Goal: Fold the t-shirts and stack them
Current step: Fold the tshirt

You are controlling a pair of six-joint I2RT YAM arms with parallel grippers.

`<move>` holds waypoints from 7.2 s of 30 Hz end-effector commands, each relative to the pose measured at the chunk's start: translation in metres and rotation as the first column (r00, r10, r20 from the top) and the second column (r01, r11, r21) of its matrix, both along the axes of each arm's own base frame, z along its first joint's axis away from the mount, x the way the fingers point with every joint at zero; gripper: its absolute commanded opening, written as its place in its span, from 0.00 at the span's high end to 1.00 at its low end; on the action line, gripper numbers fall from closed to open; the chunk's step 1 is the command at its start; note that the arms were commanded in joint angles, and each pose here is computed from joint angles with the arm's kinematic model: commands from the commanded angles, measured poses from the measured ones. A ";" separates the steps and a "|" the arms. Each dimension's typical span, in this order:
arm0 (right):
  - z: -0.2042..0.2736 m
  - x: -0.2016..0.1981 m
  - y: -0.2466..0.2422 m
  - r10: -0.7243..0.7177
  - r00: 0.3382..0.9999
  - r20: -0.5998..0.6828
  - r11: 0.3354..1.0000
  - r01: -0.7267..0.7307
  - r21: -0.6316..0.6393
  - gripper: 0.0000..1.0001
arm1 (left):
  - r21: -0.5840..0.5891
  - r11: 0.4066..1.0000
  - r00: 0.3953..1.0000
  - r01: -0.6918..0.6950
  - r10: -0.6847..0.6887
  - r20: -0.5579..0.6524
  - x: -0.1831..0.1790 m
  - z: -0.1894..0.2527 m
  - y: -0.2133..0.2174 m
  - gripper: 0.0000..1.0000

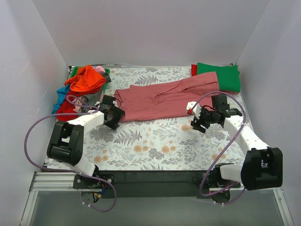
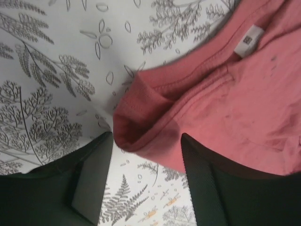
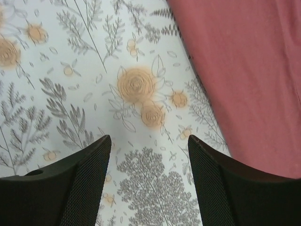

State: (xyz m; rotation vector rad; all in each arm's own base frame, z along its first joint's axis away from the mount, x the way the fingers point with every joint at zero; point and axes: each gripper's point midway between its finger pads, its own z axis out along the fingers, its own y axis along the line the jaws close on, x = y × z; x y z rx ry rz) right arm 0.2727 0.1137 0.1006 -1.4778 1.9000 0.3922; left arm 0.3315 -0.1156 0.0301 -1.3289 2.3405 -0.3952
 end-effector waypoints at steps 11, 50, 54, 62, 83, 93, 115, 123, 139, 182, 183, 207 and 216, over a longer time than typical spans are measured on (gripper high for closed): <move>-0.022 0.074 -0.066 0.118 0.979 0.165 0.964 -0.074 -0.254 0.32 | 0.162 0.986 0.998 0.037 -0.045 0.044 0.001 0.003 0.033 0.99; -0.082 0.008 -0.109 0.008 1.000 -0.028 0.922 -0.018 -0.386 0.99 | 0.181 0.975 0.984 0.132 -0.151 0.097 -0.031 0.033 0.052 1.00; -0.087 -0.032 -0.106 0.033 0.997 -0.063 0.925 -0.054 -0.375 0.99 | 0.180 0.973 0.983 0.143 -0.160 0.087 -0.044 0.030 0.055 1.00; -0.085 -0.106 -0.098 0.110 0.991 -0.082 0.923 -0.132 -0.361 0.99 | 0.179 0.972 0.980 0.152 -0.172 0.101 -0.057 0.036 0.058 1.00; 0.042 -0.014 0.091 0.164 0.965 -0.204 0.983 -0.143 0.111 0.29 | 0.255 0.897 0.818 0.361 -0.436 0.375 -0.072 0.155 0.038 0.19; 0.047 0.154 0.242 0.011 0.887 -0.462 0.945 0.142 0.294 0.31 | 0.304 0.832 0.612 0.463 -0.549 0.570 -0.085 0.189 0.012 0.19; -0.063 0.133 0.273 -0.072 0.758 -0.649 0.959 0.232 0.164 0.51 | 0.334 0.816 0.584 0.472 -0.573 0.575 -0.085 0.189 0.012 0.20; -0.039 0.204 0.257 -0.291 0.814 -0.503 0.896 0.416 0.155 0.99 | 0.320 0.817 0.585 0.480 -0.570 0.577 -0.087 0.189 0.010 0.20; 0.047 0.329 0.131 -0.602 0.740 -0.301 0.649 0.673 0.355 0.57 | 0.259 0.826 0.600 0.501 -0.547 0.584 -0.078 0.178 0.002 0.20; 0.003 -0.035 0.020 -0.182 0.966 -0.185 0.971 0.206 0.119 0.30 | 0.205 0.970 0.991 0.133 -0.124 -0.057 0.095 -0.021 -0.010 0.80; 0.002 -0.036 0.020 -0.179 0.966 -0.188 0.971 0.204 0.121 0.30 | 0.202 0.970 0.991 0.137 -0.131 -0.042 0.102 -0.016 -0.013 0.87; -0.035 -0.070 0.060 0.004 0.985 -0.174 0.986 -0.033 -0.165 0.30 | 0.237 0.801 0.772 0.549 -0.595 0.224 0.195 0.074 -0.047 0.39; -0.061 -0.044 0.045 -0.174 0.983 -0.061 0.920 0.140 -0.367 0.32 | 0.480 0.791 0.650 0.379 -0.597 0.470 0.092 0.226 0.007 0.25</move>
